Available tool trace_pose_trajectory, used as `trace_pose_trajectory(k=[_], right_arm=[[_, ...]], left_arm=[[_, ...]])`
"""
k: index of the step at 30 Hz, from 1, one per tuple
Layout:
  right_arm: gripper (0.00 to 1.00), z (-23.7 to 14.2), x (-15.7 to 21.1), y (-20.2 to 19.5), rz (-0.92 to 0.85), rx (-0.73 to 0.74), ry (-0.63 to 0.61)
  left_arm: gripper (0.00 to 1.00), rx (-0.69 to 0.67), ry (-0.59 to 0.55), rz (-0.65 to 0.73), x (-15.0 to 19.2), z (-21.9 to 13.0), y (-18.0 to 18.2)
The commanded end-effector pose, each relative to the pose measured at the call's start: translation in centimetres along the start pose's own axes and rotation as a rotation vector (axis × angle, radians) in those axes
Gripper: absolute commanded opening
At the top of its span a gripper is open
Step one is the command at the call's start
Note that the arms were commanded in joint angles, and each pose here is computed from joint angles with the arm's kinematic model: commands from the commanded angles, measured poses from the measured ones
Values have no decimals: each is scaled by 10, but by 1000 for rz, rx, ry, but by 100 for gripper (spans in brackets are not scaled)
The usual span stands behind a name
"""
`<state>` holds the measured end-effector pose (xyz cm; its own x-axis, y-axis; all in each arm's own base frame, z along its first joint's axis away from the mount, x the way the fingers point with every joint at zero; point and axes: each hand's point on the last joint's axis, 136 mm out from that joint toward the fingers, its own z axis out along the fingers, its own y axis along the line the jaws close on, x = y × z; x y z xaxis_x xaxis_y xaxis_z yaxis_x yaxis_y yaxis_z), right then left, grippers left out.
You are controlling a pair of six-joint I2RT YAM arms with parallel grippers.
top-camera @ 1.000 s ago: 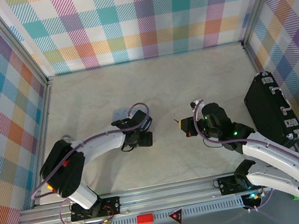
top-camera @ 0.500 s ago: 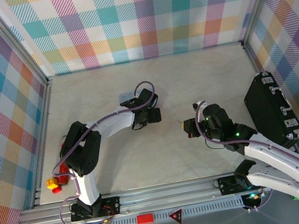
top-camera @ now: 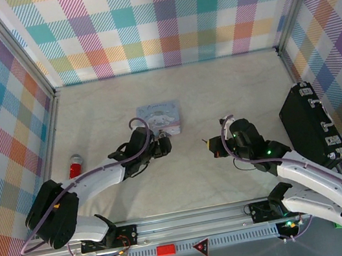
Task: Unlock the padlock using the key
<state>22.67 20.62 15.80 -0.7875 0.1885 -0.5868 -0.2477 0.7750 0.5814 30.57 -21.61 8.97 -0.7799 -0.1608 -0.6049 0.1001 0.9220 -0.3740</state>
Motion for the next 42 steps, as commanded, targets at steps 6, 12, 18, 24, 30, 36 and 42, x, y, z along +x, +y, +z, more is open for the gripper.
trace_pose_trajectory(k=[6,12,18,24,30,36,42], right_arm=[[0,0,-8,18,48,-81,-24],[0,0,-8,18,55,-79,-20],[0,1,-7,19,63,-86,-14],[0,3,-8,23,66,-96,-2],[0,4,-10,25,66,-98,-3],[0,6,-9,25,65,-102,2],[0,7,-8,25,71,-106,5]], left_arm=[[81,164,-73,-18,-16,18,-4],[74,137,-32,35,-14,42,-2],[69,77,-11,42,-11,61,8],[65,16,-10,16,-11,74,21],[63,13,15,21,-8,85,20],[59,13,38,18,-7,95,18],[55,50,75,13,-2,107,10]])
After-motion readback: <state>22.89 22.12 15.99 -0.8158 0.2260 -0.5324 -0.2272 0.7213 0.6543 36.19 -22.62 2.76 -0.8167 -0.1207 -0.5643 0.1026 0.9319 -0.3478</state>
